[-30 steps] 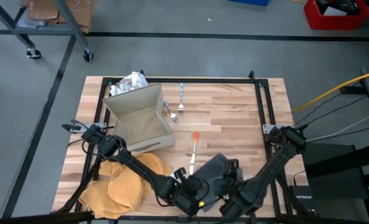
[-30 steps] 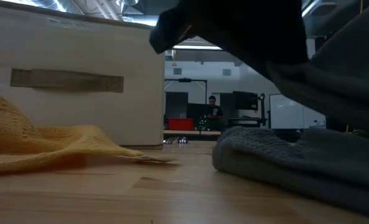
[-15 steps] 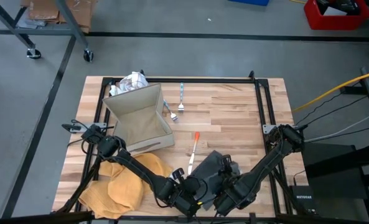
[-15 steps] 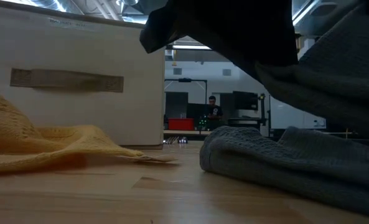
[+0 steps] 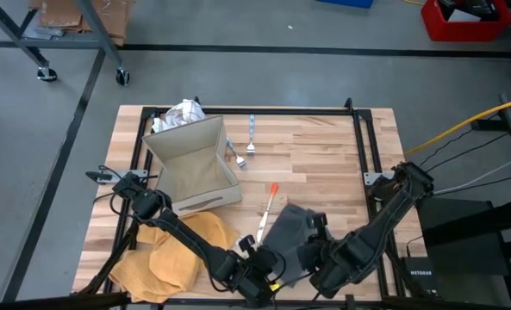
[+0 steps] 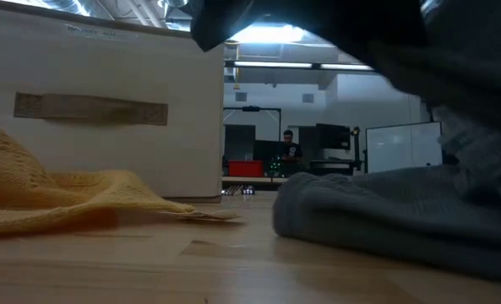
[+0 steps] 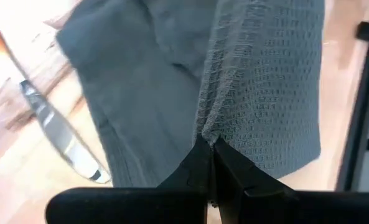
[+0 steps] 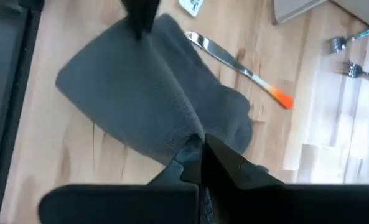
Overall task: Fold towel
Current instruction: Fold the gray kitchen towel
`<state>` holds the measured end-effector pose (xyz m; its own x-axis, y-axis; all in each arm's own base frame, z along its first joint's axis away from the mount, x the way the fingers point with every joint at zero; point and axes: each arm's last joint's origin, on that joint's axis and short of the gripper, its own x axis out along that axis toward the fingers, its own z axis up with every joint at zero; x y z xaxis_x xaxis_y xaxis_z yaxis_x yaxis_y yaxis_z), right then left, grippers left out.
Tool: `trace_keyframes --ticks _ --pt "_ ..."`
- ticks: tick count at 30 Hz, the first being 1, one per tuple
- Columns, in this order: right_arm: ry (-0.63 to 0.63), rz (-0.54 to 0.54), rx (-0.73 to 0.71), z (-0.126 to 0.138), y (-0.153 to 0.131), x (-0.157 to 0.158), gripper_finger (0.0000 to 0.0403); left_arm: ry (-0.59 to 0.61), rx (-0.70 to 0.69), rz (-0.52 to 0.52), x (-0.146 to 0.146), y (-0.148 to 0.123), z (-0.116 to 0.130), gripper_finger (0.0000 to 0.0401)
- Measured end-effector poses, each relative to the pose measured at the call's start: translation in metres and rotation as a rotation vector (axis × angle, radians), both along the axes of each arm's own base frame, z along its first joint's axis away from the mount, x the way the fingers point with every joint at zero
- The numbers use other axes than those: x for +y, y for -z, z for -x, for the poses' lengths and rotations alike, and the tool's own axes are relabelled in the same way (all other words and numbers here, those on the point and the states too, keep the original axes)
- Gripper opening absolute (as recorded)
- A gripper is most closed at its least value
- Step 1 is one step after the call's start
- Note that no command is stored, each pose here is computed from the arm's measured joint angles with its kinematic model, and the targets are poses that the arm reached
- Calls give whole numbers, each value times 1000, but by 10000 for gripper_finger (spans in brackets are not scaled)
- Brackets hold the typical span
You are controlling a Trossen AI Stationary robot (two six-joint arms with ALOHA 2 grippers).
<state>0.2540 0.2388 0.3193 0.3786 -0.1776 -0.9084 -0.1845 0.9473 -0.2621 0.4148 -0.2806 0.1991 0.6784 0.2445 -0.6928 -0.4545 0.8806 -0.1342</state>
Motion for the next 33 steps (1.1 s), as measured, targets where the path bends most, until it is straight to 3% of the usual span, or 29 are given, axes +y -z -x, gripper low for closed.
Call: trace_keyframes --ticks 10,18,26,33 --pt "-28 53 34 -7 3 -12 14 -21 -17 23 -3 0 2 0" --pt "-28 -5 114 -2 61 -30 14 -48 13 48 -11 5 11 0" --pt "-37 -150 -51 17 86 -57 14 -98 40 51 -9 10 17 0" --pt "-25 -194 -172 13 116 -94 14 -182 73 67 1 13 17 0"
